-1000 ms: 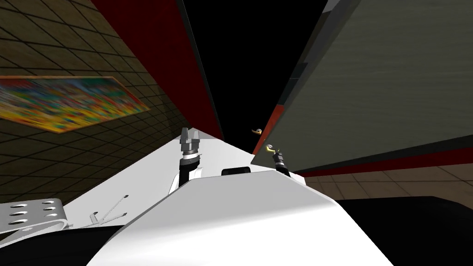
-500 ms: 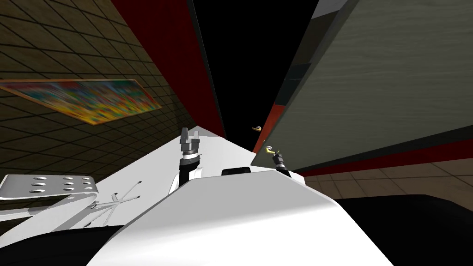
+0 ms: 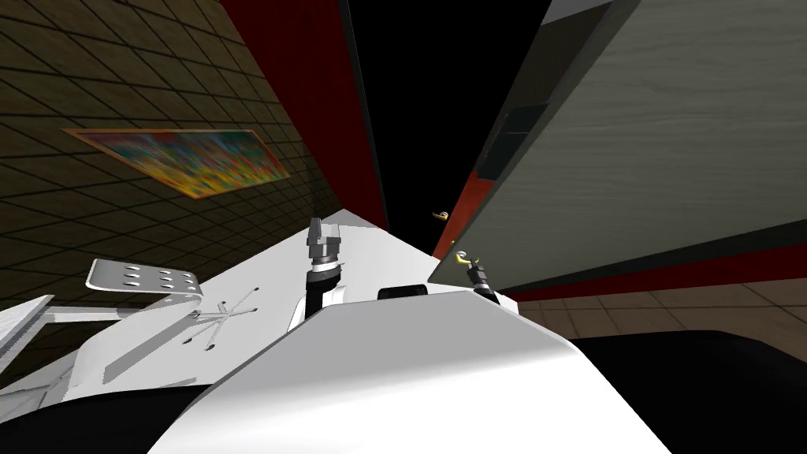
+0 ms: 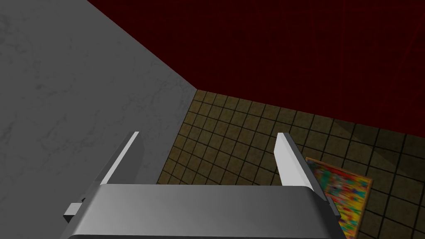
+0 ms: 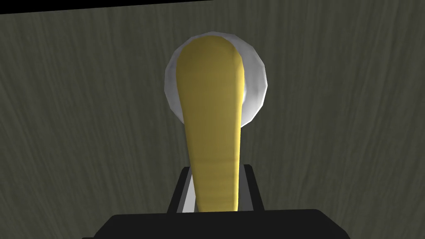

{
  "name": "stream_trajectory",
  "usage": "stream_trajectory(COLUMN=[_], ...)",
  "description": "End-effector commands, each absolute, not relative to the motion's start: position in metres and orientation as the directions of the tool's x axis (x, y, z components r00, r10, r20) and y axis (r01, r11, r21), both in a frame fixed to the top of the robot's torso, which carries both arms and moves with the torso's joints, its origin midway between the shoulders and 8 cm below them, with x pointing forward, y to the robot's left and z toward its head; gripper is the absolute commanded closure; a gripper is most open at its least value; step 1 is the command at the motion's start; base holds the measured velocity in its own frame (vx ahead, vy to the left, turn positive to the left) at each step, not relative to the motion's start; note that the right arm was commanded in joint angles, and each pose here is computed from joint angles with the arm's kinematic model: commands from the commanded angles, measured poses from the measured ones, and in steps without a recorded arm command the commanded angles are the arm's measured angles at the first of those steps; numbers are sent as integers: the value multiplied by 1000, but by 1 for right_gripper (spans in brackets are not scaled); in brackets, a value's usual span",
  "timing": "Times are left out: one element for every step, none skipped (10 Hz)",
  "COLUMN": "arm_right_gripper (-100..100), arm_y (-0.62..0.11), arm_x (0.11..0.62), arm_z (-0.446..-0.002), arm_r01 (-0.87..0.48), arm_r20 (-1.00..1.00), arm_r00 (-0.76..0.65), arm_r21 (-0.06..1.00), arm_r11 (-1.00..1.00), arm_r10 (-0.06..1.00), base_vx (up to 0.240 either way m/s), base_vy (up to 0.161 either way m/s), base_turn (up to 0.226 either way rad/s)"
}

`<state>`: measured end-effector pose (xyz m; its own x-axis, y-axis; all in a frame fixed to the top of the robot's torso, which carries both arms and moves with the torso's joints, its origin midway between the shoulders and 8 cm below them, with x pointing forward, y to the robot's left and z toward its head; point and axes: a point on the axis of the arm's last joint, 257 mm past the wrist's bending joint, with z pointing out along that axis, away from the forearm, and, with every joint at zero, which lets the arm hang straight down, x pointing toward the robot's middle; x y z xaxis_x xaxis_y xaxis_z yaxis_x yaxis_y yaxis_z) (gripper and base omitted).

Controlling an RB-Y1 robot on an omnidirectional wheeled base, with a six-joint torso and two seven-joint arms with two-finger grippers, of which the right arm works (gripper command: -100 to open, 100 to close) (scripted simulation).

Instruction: Pull the door open

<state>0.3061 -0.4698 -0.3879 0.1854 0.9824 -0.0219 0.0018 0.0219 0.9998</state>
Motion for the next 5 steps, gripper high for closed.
stream_trajectory(arm_right_gripper=[100, 100, 100, 100, 100], arm_y=[-458, -455, -453, -451, -450], arm_x=[296, 291, 286, 282, 278], arm_z=[-392, -392, -392, -392, -392], arm_r01=[3, 2, 1, 1, 0], arm_r20=[-10, -8, -6, -4, -2], arm_r00=[155, 144, 132, 122, 114], arm_r21=[1000, 1000, 1000, 1000, 1000], arm_r11=[9, 8, 6, 4, 2], arm_r10=[988, 990, 991, 992, 993], base_vx=[-202, -220, -217, -195, -171], base_vy=[-40, -58, -41, -33, -34], base_turn=[164, 200, 125, 103, 88])
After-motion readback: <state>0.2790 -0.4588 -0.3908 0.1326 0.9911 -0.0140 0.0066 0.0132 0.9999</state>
